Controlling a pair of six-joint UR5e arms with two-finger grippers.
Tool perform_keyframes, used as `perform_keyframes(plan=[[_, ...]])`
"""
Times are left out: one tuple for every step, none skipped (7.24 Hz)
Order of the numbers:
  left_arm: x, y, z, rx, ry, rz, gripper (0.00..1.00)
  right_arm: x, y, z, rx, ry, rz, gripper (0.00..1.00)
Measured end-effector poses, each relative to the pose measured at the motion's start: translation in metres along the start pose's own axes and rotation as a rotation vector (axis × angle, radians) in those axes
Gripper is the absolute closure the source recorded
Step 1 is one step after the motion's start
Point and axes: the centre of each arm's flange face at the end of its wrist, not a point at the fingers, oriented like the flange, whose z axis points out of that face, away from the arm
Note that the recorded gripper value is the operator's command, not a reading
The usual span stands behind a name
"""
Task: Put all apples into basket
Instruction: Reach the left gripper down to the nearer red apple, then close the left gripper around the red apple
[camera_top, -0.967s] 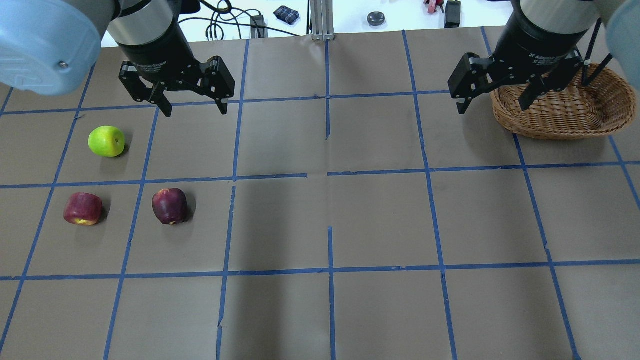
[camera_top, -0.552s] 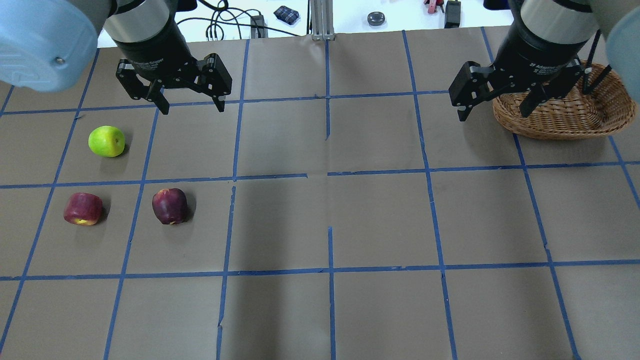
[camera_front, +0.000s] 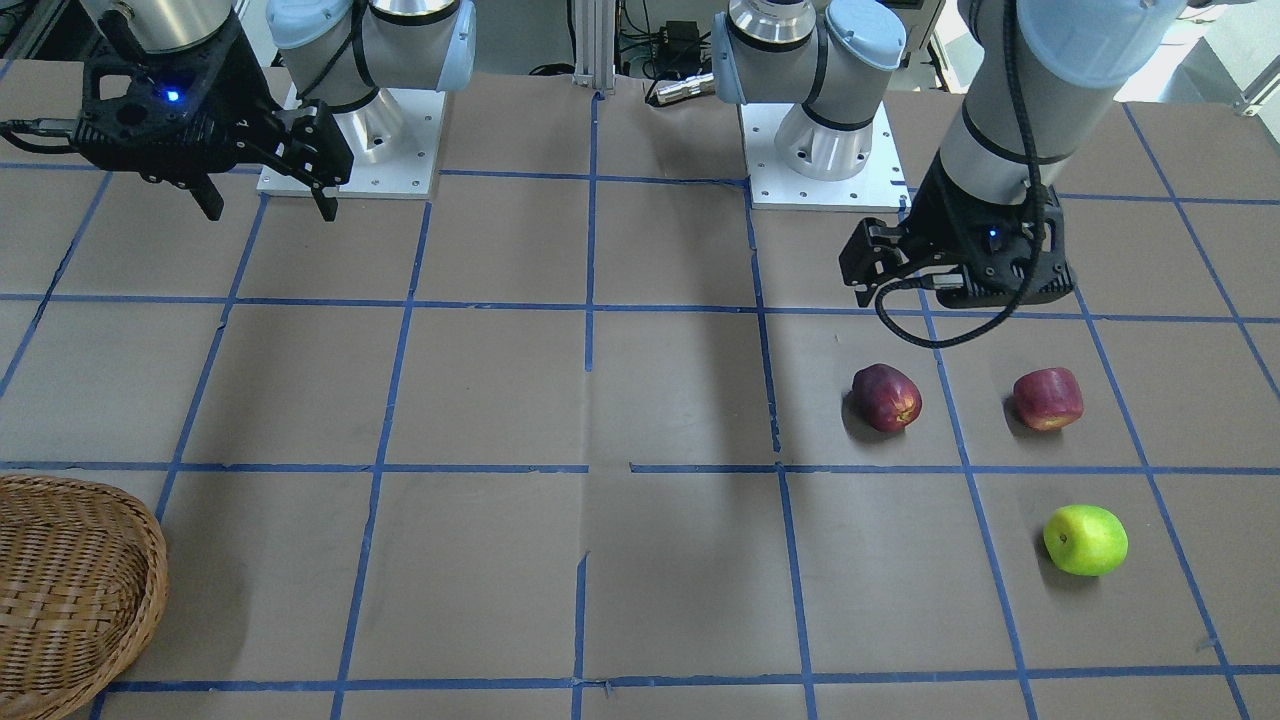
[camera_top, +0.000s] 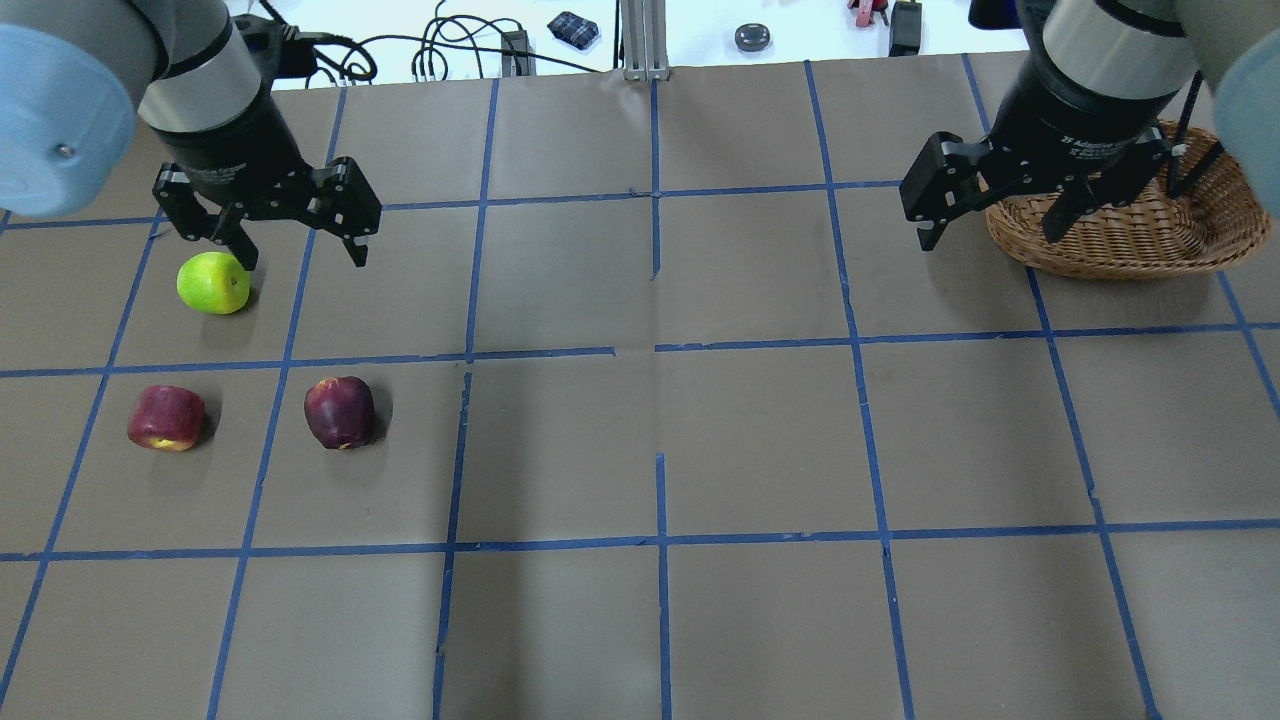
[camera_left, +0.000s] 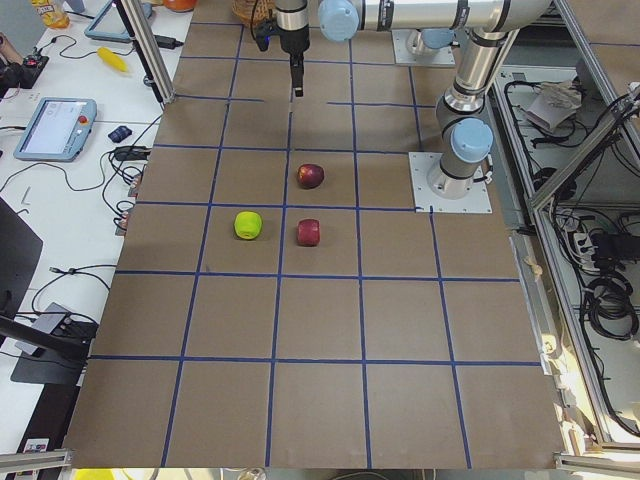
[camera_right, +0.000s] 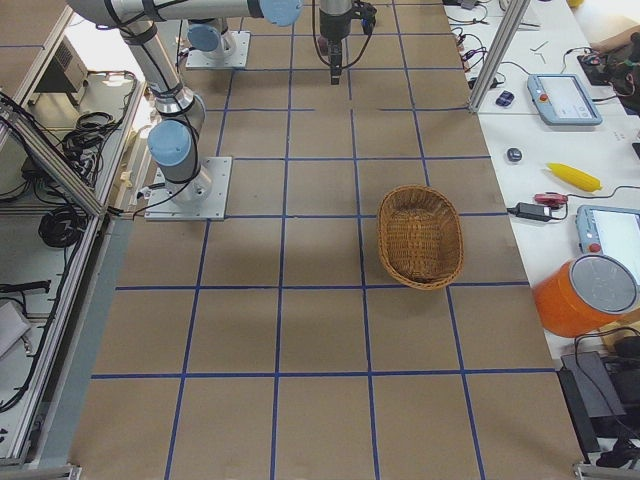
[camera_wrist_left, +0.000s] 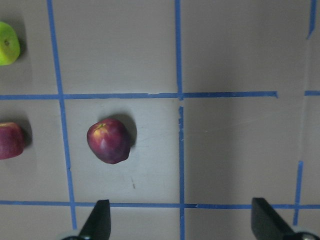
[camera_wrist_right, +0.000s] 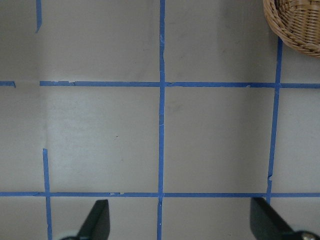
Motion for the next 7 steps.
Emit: perform_keyframes(plan=[[-0.021, -0.002, 0.039, 0.002, 0.008, -0.023, 0.00, 0.000, 0.001, 0.003, -0.004, 0.000, 0.003, 0.00], [-0.031, 0.002, 0.077, 0.018, 0.012, -0.022, 0.00, 0.001, 0.003, 0.004, -0.006, 0.000, 0.009, 0.00], [-0.034, 0.008, 0.115, 0.029, 0.013, -0.023, 0.00, 0.001, 0.003, 0.004, -0.007, 0.001, 0.012, 0.00], [-0.035, 0.013, 0.149, 0.038, 0.011, -0.026, 0.00, 0.001, 0.004, 0.004, -0.006, 0.001, 0.014, 0.00], [-0.036, 0.017, 0.179, 0.045, 0.007, -0.031, 0.00, 0.001, 0.004, 0.004, -0.006, 0.001, 0.015, 0.00], [-0.039, 0.019, 0.203, 0.039, 0.005, -0.032, 0.00, 0.001, 0.004, 0.004, -0.006, 0.001, 0.016, 0.00], [-0.042, 0.018, 0.220, 0.032, 0.003, -0.028, 0.00, 0.001, 0.005, 0.004, -0.006, 0.001, 0.017, 0.00]])
